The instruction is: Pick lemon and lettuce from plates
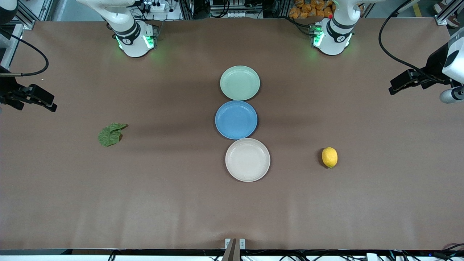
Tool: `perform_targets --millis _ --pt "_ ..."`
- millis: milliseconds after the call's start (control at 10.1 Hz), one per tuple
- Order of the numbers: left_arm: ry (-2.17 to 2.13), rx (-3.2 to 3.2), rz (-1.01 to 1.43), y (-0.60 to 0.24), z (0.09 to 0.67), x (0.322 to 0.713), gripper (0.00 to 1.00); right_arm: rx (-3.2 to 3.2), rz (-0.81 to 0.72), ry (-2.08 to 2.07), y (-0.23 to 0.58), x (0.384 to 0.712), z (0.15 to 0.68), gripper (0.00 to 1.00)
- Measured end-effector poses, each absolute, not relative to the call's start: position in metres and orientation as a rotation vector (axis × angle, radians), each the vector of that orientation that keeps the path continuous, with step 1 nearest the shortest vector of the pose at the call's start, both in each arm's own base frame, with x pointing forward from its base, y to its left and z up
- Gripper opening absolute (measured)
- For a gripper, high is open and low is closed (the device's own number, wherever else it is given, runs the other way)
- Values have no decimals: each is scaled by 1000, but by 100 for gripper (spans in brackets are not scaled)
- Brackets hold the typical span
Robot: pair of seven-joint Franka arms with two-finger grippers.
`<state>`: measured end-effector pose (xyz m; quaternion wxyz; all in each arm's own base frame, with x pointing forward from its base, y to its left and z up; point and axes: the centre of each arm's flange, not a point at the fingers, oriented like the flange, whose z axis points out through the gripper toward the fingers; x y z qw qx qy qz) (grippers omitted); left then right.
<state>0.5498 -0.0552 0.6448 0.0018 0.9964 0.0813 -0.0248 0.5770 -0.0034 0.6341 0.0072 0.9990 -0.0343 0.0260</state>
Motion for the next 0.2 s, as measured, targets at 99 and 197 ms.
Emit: perform_targets --millis 99,197 --pt "220 3129 -77 -55 645 550 100 3124 81 -107 -3 577 634 100" --pt "173 3131 -76 -55 645 550 100 3124 81 -106 -3 577 634 100"
